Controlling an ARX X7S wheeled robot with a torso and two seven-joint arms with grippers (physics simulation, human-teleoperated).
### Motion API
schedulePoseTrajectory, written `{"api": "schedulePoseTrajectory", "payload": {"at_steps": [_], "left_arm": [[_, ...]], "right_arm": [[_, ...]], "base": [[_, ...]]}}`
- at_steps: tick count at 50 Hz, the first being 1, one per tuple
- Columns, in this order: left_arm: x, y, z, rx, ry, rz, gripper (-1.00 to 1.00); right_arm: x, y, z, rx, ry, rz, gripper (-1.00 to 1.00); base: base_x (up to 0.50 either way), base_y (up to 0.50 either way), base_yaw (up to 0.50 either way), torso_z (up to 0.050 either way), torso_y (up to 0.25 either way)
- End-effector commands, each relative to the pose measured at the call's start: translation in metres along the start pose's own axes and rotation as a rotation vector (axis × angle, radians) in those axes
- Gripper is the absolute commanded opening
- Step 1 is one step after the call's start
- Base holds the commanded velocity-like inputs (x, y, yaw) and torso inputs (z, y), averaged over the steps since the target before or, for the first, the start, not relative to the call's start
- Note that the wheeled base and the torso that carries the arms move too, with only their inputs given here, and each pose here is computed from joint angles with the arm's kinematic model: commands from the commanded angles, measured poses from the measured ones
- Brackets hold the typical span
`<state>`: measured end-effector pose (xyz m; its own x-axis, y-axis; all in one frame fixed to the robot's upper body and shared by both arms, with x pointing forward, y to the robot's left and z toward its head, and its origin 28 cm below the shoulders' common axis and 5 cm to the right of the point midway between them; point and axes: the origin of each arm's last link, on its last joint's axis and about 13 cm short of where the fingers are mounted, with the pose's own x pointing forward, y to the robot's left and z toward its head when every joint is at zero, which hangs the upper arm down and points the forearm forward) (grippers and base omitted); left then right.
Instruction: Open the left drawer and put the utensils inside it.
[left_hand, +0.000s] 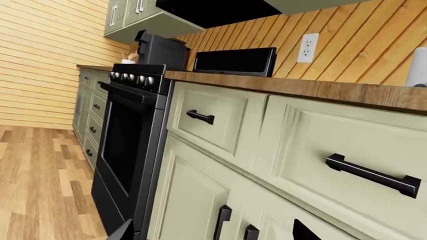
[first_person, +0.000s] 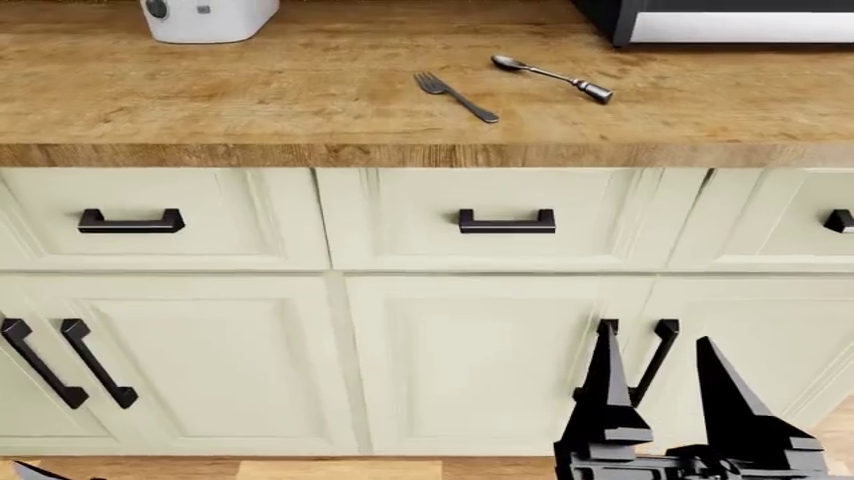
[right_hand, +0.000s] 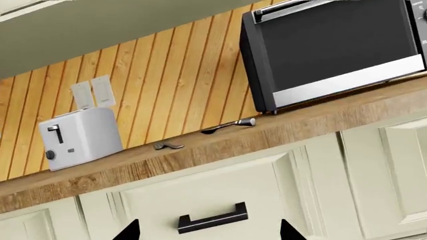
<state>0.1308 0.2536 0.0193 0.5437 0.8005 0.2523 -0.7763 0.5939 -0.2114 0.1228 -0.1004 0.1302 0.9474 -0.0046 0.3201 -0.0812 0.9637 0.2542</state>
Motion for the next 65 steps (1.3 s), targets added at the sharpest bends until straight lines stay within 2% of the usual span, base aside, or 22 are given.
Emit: {"api": "schedulePoseTrajectory", "payload": {"at_steps": [1,17,31,37,41,46,48,51,58,65], "left_arm": [[0.0,0.0,0.0,0.003,-0.002,0.005,1.0],[0.0,0.0,0.0,0.007,-0.003,0.005,1.0],[0.0,0.0,0.001,0.009,-0.005,0.002,1.0],[0.0,-0.001,0.0,0.011,0.0,0.001,1.0],[0.001,-0.001,-0.001,0.01,0.004,-0.002,1.0],[0.001,-0.002,-0.002,0.011,0.008,-0.007,1.0],[0.001,-0.002,-0.002,0.011,0.008,-0.005,1.0],[0.001,-0.003,-0.002,0.012,0.008,-0.006,1.0],[0.001,-0.002,-0.002,0.009,0.0,0.001,1.0],[0.0,-0.002,-0.001,0.009,-0.004,0.001,1.0]], "right_arm": [[-0.001,0.0,0.001,0.002,-0.002,0.0,1.0],[-0.001,0.0,0.001,-0.005,-0.005,0.0,1.0],[-0.001,0.001,0.001,-0.003,-0.005,-0.003,1.0],[-0.005,0.004,-0.002,-0.04,-0.015,0.066,1.0],[-0.003,0.01,0.002,-0.171,-0.141,0.165,1.0],[-0.007,0.014,-0.002,-0.319,-0.21,0.29,1.0],[-0.005,0.013,-0.002,-0.373,-0.232,0.317,1.0],[0.006,0.013,0.002,-0.5,-0.322,0.344,1.0],[0.023,0.017,0.0,-0.648,-0.348,0.432,1.0],[0.031,0.022,0.003,-0.73,-0.362,0.476,1.0]], "base": [[0.22,0.0,0.0,0.0,0.0],[0.21,0.0,0.0,0.0,0.0],[0.01,0.0,0.0,0.0,0.0],[0.0,0.0,0.0,0.0,0.0],[0.0,0.0,0.0,0.0,0.0],[0.0,0.0,0.0,0.0,0.0],[0.0,0.0,0.0,0.0,0.0],[0.0,0.0,0.0,0.0,0.0],[0.0,0.0,0.0,0.0,0.0],[0.0,0.0,0.0,0.0,0.0]]}}
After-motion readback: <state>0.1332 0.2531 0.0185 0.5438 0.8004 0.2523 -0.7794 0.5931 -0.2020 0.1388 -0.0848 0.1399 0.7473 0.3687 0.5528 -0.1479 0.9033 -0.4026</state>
